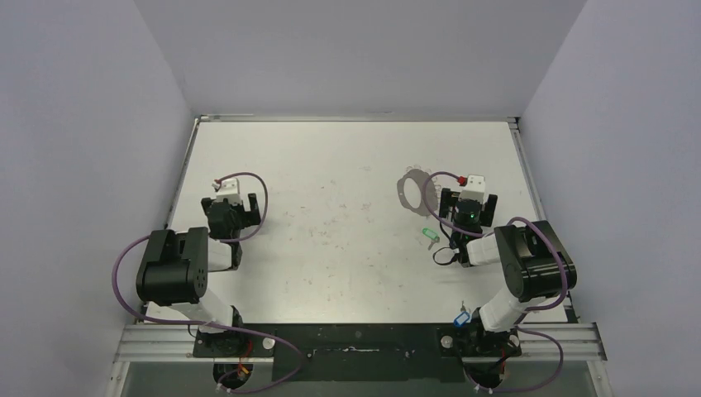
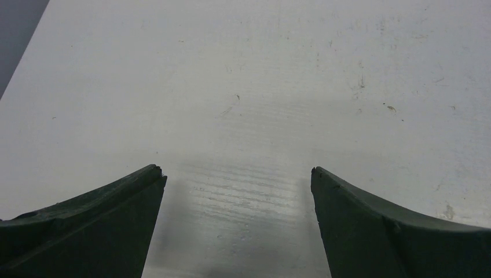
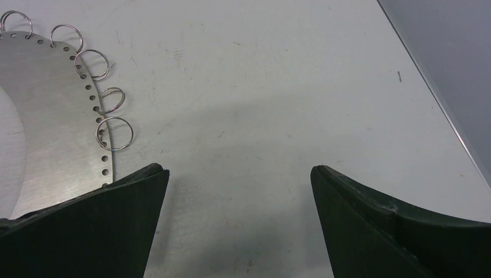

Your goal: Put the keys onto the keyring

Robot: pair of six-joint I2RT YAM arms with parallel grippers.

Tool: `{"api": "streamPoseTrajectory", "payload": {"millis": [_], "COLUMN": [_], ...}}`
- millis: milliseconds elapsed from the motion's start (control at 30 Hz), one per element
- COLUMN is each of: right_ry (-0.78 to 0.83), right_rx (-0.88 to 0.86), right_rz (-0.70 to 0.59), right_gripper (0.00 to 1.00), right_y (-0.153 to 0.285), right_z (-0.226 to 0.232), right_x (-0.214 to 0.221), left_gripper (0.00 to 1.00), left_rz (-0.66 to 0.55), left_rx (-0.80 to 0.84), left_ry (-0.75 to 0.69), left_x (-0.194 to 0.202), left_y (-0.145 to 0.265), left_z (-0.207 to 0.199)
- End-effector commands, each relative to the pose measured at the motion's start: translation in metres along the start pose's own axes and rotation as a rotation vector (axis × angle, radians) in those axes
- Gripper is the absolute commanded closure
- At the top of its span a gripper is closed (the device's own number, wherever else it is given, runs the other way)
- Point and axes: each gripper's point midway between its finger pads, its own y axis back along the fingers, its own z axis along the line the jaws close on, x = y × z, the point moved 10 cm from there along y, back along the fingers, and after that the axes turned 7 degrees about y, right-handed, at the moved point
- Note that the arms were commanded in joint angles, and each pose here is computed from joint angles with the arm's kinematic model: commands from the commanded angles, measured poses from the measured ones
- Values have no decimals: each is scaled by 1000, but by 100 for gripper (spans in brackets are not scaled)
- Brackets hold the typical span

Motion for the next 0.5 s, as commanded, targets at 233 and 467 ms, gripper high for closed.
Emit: {"api": "streamPoseTrajectory", "payload": {"millis": [233, 467], "right_ry": [-30, 3], "right_rx": [5, 10], "right_rz": [-47, -33], "right_gripper": [0, 0], "right_y": [-4, 5], "right_z": [-1, -3], "right_x": [-12, -27], "left_gripper": [3, 3], "left_rz": [-61, -79], "left_rx": [-6, 55], "left_ry": [-5, -120], "left_x": [-11, -63], "left_y": [-5, 26], "left_z": [-2, -38]}}
